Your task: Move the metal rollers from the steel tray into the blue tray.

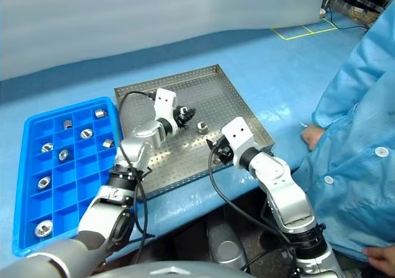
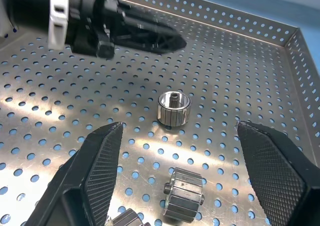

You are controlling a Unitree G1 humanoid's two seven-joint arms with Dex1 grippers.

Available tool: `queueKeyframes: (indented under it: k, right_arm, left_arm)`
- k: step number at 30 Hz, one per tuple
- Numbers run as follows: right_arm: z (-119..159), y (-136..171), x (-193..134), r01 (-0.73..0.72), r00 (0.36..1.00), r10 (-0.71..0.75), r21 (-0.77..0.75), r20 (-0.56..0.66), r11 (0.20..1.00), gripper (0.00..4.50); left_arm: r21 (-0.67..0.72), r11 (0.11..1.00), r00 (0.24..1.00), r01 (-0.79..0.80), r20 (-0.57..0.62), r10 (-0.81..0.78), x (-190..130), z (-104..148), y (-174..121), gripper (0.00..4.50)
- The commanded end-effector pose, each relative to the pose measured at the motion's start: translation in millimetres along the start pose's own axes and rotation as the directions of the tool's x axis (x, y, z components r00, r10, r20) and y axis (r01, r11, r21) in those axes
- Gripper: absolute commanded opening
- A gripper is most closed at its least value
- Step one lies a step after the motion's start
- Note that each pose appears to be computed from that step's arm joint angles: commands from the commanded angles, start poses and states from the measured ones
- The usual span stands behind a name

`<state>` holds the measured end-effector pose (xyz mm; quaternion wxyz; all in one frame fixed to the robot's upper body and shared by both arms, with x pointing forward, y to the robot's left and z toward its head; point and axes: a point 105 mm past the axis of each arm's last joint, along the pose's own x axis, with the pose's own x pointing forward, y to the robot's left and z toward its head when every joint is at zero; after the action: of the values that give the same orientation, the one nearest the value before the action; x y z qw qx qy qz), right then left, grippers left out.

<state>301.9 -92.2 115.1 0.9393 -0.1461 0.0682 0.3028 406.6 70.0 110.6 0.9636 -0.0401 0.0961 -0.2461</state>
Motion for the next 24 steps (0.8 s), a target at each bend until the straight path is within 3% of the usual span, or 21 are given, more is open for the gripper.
queueKeyframes:
  k: [1, 6, 10, 16, 24]
  right_arm:
    - [12.3, 5.1, -0.2, -0.034, 0.998, 0.035, -0.021, 0.052, 0.999, 3.83]
    - [12.9, 35.2, -4.0, -0.247, 0.967, 0.249, -0.039, 0.058, 0.968, 3.83]
    - [30.7, 57.2, -3.5, -0.379, 0.915, 0.376, -0.010, 0.149, 0.926, 3.83]
    - [34.9, 59.4, 7.5, -0.399, 0.905, 0.394, -0.008, 0.162, 0.917, 3.83]
    - [35.7, 61.3, 13.1, -0.426, 0.893, 0.425, -0.029, 0.148, 0.904, 3.83]
  left_arm:
    - [0.060, 0.998, 0.997, 0.009, 0.082, -0.013, -27.9, 29.1, 12.4, 1.72]
    - [0.299, 0.954, 0.999, 0.034, -0.049, -0.020, -84.9, 19.7, 27.9, 1.72]
    - [0.451, 0.886, 0.967, -0.110, -0.157, 0.200, -140.5, 10.0, 68.8, 1.72]
    - [0.461, 0.834, 0.901, -0.305, -0.144, 0.409, -194.3, 9.2, 90.1, 1.72]
    - [0.414, 0.841, 0.872, -0.348, -0.187, 0.453, -216.7, -12.6, 80.9, 1.72]
